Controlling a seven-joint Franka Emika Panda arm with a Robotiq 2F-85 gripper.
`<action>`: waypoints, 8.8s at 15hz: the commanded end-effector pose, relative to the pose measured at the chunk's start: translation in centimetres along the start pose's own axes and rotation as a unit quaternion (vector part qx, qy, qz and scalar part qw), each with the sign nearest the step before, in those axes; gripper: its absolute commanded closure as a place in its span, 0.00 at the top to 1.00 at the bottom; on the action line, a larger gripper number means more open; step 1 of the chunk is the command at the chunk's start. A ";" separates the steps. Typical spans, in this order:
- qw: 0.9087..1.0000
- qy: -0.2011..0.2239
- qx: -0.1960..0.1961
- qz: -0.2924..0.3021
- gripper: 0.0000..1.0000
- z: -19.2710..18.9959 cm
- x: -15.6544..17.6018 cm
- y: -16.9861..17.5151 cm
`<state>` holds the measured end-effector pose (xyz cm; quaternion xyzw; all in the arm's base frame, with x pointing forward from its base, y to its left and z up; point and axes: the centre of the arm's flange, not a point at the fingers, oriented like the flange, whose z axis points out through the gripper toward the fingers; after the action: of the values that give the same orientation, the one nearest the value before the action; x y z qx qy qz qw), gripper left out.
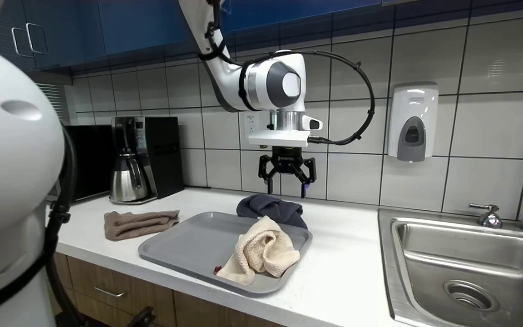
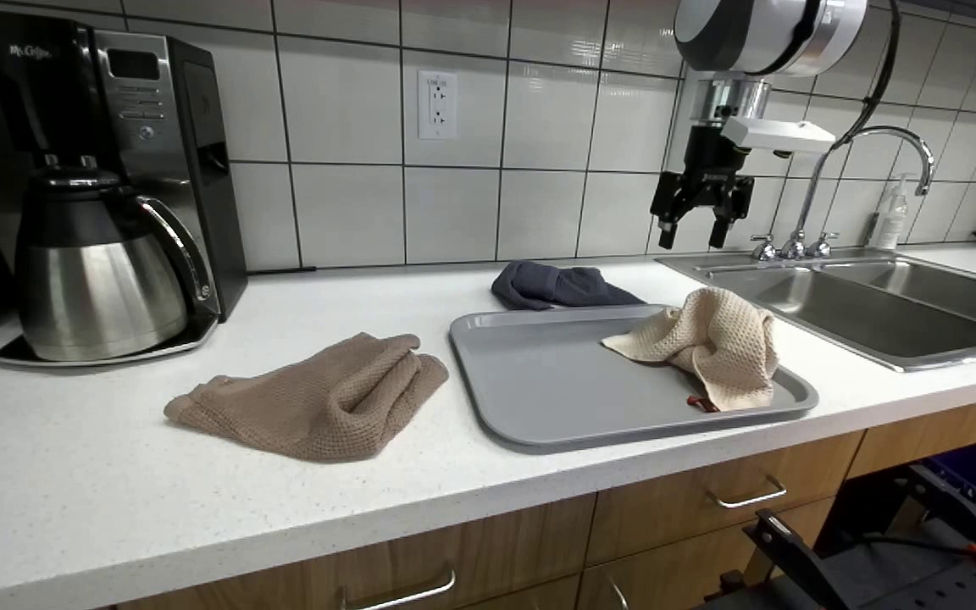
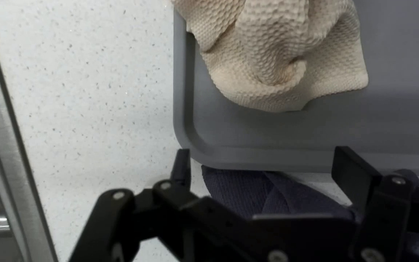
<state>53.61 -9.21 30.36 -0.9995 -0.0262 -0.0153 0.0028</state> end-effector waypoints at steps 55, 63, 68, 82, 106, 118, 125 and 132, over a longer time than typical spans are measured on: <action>0.991 0.025 -0.020 -0.129 1.00 8.1 12.1 -1.8; 0.993 0.036 -0.009 -0.108 1.00 10.5 14.7 -3.0; 0.993 0.059 -0.025 -0.103 1.00 12.0 16.1 -3.7; 0.992 0.055 -0.017 -0.109 1.00 14.2 17.0 -5.4; 0.989 0.074 0.000 -0.131 0.02 7.3 13.9 -7.7; 0.984 0.087 0.016 -0.154 0.02 1.9 8.6 -9.6; 0.975 0.081 0.045 -0.201 0.02 0.0 4.6 -11.9; 0.966 0.079 0.058 -0.238 0.02 -0.9 1.3 -13.5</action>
<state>56.89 4.47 30.17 -0.9641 -0.2445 -0.0904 0.0512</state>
